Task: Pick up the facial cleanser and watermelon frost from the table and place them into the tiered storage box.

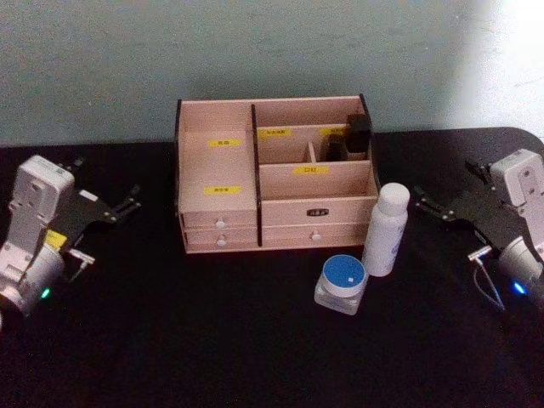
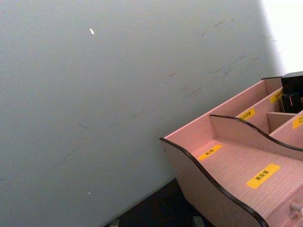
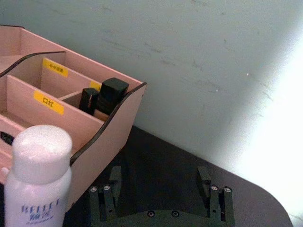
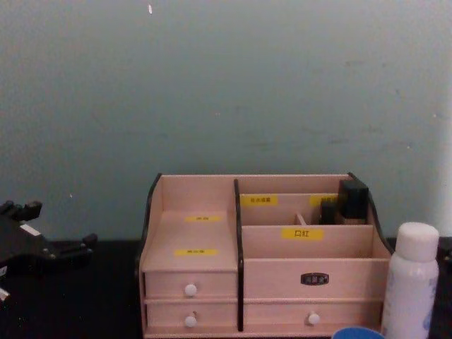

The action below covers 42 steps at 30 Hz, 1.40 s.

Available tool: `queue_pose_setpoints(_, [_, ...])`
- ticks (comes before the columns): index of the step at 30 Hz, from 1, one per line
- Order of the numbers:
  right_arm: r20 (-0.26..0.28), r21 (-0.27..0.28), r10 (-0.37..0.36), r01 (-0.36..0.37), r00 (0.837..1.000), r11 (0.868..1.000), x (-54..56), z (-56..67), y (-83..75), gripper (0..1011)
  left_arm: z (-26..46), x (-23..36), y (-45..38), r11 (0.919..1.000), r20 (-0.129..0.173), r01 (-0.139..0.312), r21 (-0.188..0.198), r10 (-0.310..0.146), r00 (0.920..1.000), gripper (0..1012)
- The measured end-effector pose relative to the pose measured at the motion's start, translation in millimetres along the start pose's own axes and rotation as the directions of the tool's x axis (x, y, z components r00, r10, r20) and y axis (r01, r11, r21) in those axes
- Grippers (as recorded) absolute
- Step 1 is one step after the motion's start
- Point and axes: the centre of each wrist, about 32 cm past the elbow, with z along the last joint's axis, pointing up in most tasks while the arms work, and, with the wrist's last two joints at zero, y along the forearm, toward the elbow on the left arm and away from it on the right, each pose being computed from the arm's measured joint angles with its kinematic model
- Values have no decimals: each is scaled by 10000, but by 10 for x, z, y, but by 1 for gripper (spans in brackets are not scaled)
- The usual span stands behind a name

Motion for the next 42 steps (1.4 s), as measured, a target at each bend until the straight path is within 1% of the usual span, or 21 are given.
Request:
queue_pose_setpoints(3, [-103, -112, 76, -77, 9999, 9999, -3, 3, -81, 1002, 0, 0, 0, 10000, 0, 1, 1, -1, 10000, 1001])
queue_pose_setpoints(4, [-103, -112, 76, -77, 9999, 9999, -3, 3, -81, 1002, 0, 0, 0, 10000, 0, 1, 1, -1, 10000, 1001])
queue_pose_setpoints(10, [-211, -324, 165, -172, 9996, 9993, 18, 11, -246, 1002, 0, 0, 0, 10000, 0, 0, 0, 0, 10000, 1001])
queue_pose_setpoints(11, [-296, -404, 227, -239, 9993, 9989, 29, 13, -300, 1002, 0, 0, 0, 10000, 1, 0, 0, 0, 10000, 1001])
queue_pose_setpoints(13, [-411, -480, 296, -316, 9987, 9983, 42, 17, -353, 1002, 0, 0, 0, 10000, 1, 0, 1, 0, 10000, 1001])
queue_pose_setpoints(14, [-556, -554, 382, -413, 9977, 9976, 49, 21, -404, 1002, 0, 0, 0, 10000, 0, 0, 1, 0, 10000, 1001])
queue_pose_setpoints(17, [-782, -657, 489, -541, 9957, 9964, 65, 25, -478, 1002, 0, 0, 0, 10000, 1, 0, 1, 0, 10000, 1001])
queue_pose_setpoints(18, [-946, -699, 607, -674, 9937, 9953, 80, 32, -534, 1002, 0, 0, 0, 10000, 0, 0, 0, 0, 10000, 1001])
queue_pose_setpoints(20, [-1129, -740, 781, -868, 9905, 9935, 88, 32, -589, 1002, 0, 0, 0, 10000, 0, 0, 0, 0, 10000, 1002])
queue_pose_setpoints(21, [-1306, -745, 955, -1058, 9868, 9916, 99, 36, -637, 1002, 0, 0, 0, 10000, 1, 0, 1, 0, 10000, 1001])
queue_pose_setpoints(23, [-1483, -760, 1161, -1283, 9821, 9888, 107, 35, -684, 1002, 0, 0, 0, 10000, 0, -1, 0, 1, 10000, 1001])
queue_pose_setpoints(26, [-1835, -702, 1651, -1805, 9691, 9811, 94, 41, -765, 1002, 0, 0, 0, 10000, 1, 1, 1, -1, 10000, 1001])
queue_pose_setpoints(32, [-2091, -553, 2174, -2335, 9534, 9708, 39, 54, -812, 1002, 0, 0, 0, 10000, 1, -1, 1, 1, 10000, 1001])
queue_pose_setpoints(36, [-2278, -359, 2496, -2643, 9412, 9638, -47, 68, -802, 1002, 0, 0, 0, 10000, 1, 0, 1, 0, 10000, 1001])
queue_pose_setpoints(37, [-2278, -359, 2496, -2643, 9412, 9638, -47, 68, -802, 1002, 0, 0, 0, 10000, 1, 0, 1, 0, 10000, 1001])
queue_pose_setpoints(39, [-2337, -255, 2581, -2713, 9374, 9622, -99, 78, -772, 1002, 0, 0, 0, 10000, 1, 0, 1, 0, 10000, 1001])
queue_pose_setpoints(42, [-2380, -203, 2605, -2729, 9357, 9618, -132, 78, -743, 1002, 0, 0, 0, 10000, 1, 0, 0, 0, 10000, 1001])
